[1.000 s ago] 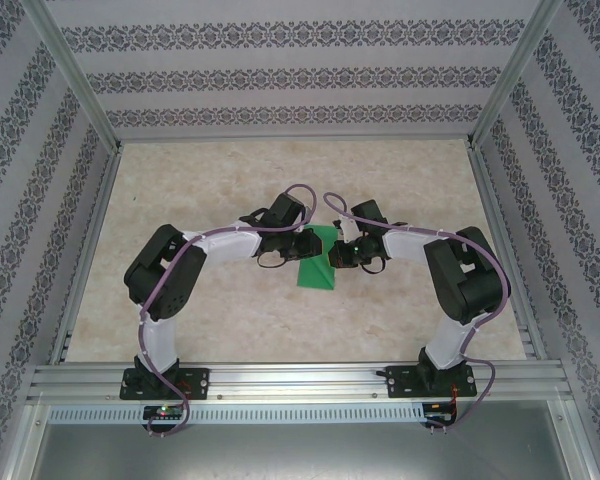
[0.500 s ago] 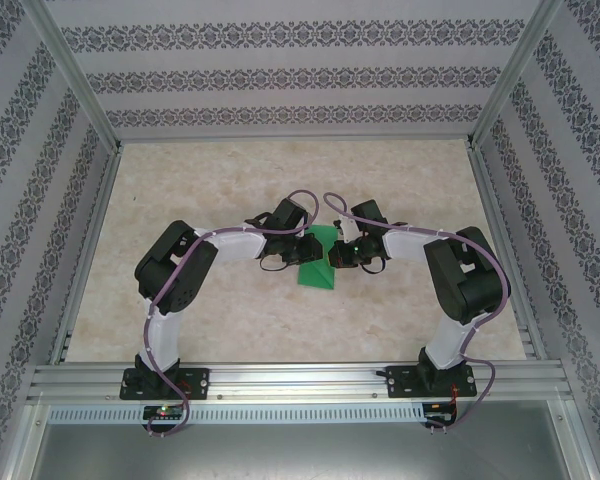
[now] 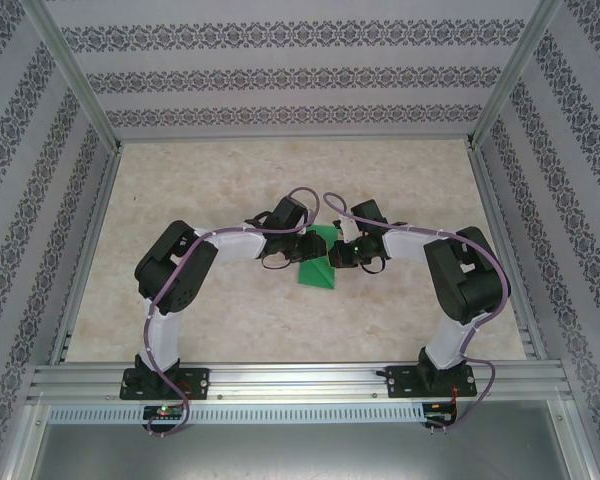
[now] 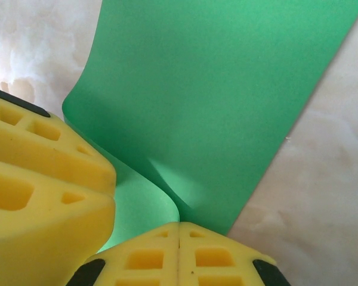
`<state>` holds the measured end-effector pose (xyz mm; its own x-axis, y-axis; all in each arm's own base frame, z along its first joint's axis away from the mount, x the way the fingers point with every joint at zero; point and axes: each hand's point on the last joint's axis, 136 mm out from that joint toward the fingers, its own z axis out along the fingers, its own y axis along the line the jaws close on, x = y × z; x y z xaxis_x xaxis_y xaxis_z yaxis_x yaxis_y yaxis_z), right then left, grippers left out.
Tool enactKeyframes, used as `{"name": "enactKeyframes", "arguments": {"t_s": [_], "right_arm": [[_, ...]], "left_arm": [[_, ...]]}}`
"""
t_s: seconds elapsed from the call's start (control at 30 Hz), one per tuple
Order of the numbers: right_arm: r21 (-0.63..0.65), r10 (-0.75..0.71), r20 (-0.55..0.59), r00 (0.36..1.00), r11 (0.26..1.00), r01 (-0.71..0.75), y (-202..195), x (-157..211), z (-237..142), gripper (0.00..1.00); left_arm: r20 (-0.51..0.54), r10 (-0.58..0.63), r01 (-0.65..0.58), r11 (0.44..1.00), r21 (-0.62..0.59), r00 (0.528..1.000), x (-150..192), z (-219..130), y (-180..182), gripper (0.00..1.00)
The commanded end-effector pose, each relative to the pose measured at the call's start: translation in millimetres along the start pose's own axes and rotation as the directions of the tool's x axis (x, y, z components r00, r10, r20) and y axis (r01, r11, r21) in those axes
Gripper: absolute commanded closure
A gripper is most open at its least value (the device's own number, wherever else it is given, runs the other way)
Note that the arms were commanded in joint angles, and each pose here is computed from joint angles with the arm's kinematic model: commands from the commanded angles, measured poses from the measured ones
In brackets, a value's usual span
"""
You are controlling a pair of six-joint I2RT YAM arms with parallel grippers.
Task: Fold a paper plane with a square sheet of paper (pick it up from the middle)
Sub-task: Fold the triangle a second time at the center of the table.
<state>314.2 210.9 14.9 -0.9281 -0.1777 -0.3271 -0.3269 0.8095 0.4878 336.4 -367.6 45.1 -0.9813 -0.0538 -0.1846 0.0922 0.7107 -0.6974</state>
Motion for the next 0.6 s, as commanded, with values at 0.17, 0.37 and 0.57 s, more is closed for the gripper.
{"name": "enactKeyframes", "arguments": {"t_s": [0.17, 0.37, 0.57], "right_arm": [[0.033, -0.023, 0.002, 1.0, 0.999, 0.023, -5, -5, 4, 0.95], [0.037, -0.021, 0.002, 1.0, 0.999, 0.021, -5, -4, 4, 0.95], [0.034, -0.023, -0.004, 1.0, 0.999, 0.023, -5, -4, 5, 0.94]], "left_arm": [[0.031, 0.017, -0.018, 0.999, 0.027, 0.999, -6, -6, -18, 0.76], [0.011, 0.003, -0.003, 1.0, -0.019, 1.0, 0, 1, -1, 0.77], [-0.011, -0.01, 0.009, 0.998, -0.061, 1.0, 10, 8, 17, 0.77]]}}
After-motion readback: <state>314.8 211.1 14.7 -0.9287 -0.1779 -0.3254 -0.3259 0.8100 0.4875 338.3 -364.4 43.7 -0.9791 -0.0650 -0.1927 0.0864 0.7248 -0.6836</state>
